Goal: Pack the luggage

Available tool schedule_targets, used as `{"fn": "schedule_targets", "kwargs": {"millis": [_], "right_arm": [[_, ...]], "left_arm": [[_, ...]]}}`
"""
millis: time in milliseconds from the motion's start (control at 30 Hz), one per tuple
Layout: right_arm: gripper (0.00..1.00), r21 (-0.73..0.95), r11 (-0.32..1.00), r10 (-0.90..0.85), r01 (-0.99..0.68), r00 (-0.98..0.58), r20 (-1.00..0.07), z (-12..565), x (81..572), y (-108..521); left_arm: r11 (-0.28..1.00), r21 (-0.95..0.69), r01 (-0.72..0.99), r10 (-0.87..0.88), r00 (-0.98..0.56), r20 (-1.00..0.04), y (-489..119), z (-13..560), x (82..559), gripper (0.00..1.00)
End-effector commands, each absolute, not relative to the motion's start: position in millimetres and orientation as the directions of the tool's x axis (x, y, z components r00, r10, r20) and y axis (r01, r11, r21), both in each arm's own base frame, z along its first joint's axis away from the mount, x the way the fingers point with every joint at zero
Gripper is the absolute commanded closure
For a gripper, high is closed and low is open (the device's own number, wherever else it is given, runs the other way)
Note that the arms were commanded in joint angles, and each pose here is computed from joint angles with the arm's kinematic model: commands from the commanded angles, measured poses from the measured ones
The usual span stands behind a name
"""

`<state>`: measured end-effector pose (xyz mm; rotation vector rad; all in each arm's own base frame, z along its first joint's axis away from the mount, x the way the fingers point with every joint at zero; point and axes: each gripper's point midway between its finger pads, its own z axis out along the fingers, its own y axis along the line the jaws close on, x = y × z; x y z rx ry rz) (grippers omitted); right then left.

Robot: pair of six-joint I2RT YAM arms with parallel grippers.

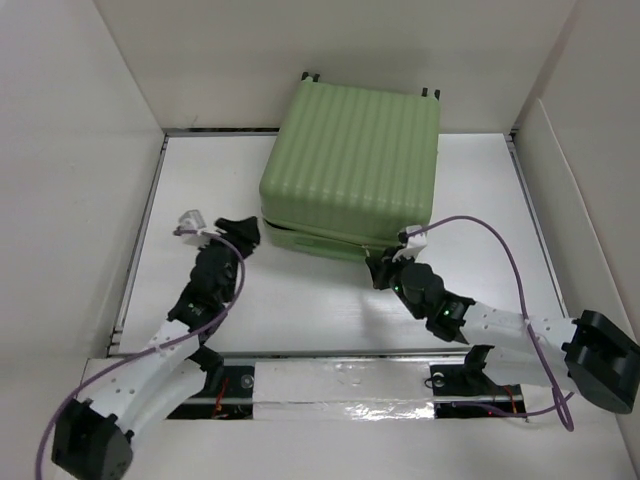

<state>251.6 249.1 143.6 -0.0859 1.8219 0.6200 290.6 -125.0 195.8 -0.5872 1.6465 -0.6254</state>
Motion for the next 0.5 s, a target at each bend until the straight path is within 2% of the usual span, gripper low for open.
{"fn": "schedule_targets", "kwargs": {"millis": [0, 100, 133, 200, 233, 300, 467], "right_arm": [[1.0, 0.431, 0.762, 0.275, -0.483, -0.362, -0.891, 164.5, 231.0, 272.2], [1.0, 0.417, 0.764, 0.258, -0.492, -0.359, -0.897, 164.7, 230.1, 268.9], [1.0, 0.416, 0.762, 0.255, -0.496, -0.36, -0.897, 165.7, 229.2, 268.7], [1.0, 0.407, 0.76, 0.245, -0.506, -0.358, -0.901, 167.8, 227.5, 268.4], [1.0, 0.406, 0.759, 0.241, -0.509, -0.359, -0.902, 167.8, 227.2, 268.8], [1.0, 0.405, 0.752, 0.238, -0.52, -0.359, -0.903, 169.1, 226.0, 270.6], [1.0, 0.409, 0.711, 0.225, -0.572, -0.366, -0.903, 175.3, 221.6, 283.7]], "left_arm": [[0.692, -0.698, -0.184, -0.72, -0.1, -0.687, -71.7, 174.6, 310.9, 0.58], [0.597, -0.781, -0.181, -0.8, -0.057, -0.598, -47.2, 175.6, 338.8, 0.58], [0.588, -0.777, -0.224, -0.805, -0.073, -0.588, -44.0, 160.1, 348.0, 0.58], [0.588, -0.78, -0.216, -0.805, -0.055, -0.591, -42.9, 172.3, 368.6, 0.58], [0.595, -0.759, -0.264, -0.799, -0.091, -0.594, -44.0, 155.1, 378.5, 0.58], [0.604, -0.77, -0.207, -0.797, -0.129, -0.59, -57.3, 165.8, 395.2, 0.57], [0.633, -0.751, -0.188, -0.769, -0.261, -0.583, -96.8, 138.4, 408.5, 0.57]]}}
